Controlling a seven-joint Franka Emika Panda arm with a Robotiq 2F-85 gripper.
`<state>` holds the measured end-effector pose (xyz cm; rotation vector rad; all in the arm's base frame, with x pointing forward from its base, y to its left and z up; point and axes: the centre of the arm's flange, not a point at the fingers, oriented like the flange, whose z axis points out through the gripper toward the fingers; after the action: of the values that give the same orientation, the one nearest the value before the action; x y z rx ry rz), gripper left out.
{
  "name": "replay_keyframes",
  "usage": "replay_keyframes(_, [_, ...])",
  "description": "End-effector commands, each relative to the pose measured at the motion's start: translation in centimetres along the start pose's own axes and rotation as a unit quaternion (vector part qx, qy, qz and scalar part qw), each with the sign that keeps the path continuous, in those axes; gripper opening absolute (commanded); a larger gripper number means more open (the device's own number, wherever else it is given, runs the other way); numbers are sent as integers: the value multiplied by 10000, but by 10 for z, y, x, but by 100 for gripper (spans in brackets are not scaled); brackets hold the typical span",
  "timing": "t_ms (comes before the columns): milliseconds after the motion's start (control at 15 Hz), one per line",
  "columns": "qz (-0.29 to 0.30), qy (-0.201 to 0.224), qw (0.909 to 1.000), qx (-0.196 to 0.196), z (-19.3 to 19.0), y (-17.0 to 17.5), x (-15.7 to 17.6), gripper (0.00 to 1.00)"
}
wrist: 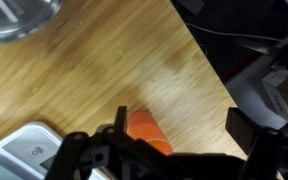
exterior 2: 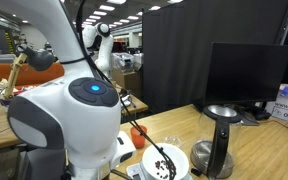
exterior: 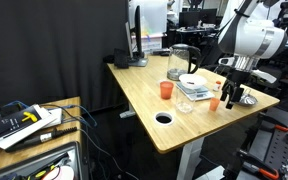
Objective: Pour the things in the small orange cup into the glass bowl
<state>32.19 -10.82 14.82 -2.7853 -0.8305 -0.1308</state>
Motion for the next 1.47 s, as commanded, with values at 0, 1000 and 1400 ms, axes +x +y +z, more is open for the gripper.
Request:
replay_keyframes(0, [25, 11, 10000, 2, 2, 0, -2, 100])
replay_keyframes(1000, [-5, 25, 10000, -81, 4, 10, 10, 100])
replay_keyframes(1400, [-21, 119, 9999, 107, 8, 8, 15, 100])
